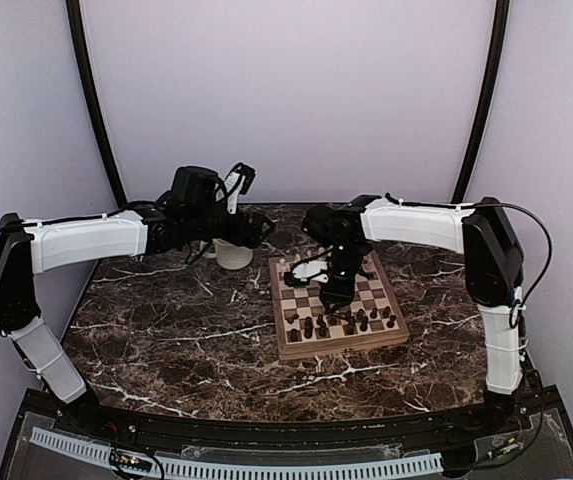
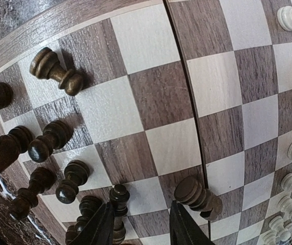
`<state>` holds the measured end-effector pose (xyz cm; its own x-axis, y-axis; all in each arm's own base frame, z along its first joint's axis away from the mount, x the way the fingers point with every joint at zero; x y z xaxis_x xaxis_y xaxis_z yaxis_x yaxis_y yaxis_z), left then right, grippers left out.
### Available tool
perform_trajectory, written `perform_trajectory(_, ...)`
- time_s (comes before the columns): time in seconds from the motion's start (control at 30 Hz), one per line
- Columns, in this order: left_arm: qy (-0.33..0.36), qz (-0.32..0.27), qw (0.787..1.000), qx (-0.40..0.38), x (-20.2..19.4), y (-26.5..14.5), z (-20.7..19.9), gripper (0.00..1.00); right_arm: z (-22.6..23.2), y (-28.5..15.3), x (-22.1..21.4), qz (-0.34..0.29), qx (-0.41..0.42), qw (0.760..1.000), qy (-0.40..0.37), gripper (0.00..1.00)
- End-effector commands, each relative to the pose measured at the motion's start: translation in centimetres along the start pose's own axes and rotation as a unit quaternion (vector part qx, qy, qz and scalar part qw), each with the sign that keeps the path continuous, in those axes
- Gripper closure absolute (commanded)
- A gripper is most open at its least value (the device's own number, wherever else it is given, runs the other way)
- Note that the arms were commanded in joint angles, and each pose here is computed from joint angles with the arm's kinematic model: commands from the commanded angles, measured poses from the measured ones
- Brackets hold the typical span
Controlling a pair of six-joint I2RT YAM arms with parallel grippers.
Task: Set up the chess pieces on the board
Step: Pick up the king from the chessboard.
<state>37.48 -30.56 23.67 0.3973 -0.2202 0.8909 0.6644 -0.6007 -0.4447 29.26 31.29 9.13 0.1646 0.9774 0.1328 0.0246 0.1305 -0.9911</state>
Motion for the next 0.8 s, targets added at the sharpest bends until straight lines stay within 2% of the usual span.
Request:
perform_trajectory(0.0, 0.009, -0.015, 1.0, 0.002, 1.5, -0.9, -0.2, 0.12, 0.3, 1.0, 0.1, 0.009, 0.001, 1.0, -0.01, 0.61)
perform_trajectory(0.5, 0.01, -0.015, 1.0, 0.003, 1.5, -0.8, -0.2, 0.12, -0.8, 1.7, -0.4, 0.033, -0.041, 0.999, -0.005, 0.6)
perform_trajectory(0.77, 0.009, -0.015, 1.0, 0.003, 1.5, -0.8, -0.2, 0.12, -0.9, 1.1, -0.3, 0.025, -0.041, 0.999, 0.013, 0.6)
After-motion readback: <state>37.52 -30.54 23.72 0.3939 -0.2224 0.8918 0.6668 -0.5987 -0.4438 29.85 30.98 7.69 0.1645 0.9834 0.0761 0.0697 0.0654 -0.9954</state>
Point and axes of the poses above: each gripper's point midway between its finger pads, its own y axis out along the fingers, its own z axis along the line the jaws close on, x = y × z, the point moved 3 cm from there along -y, back along the fingers, and after that the axes turned 2 degrees about y, right-handed, at the moved point
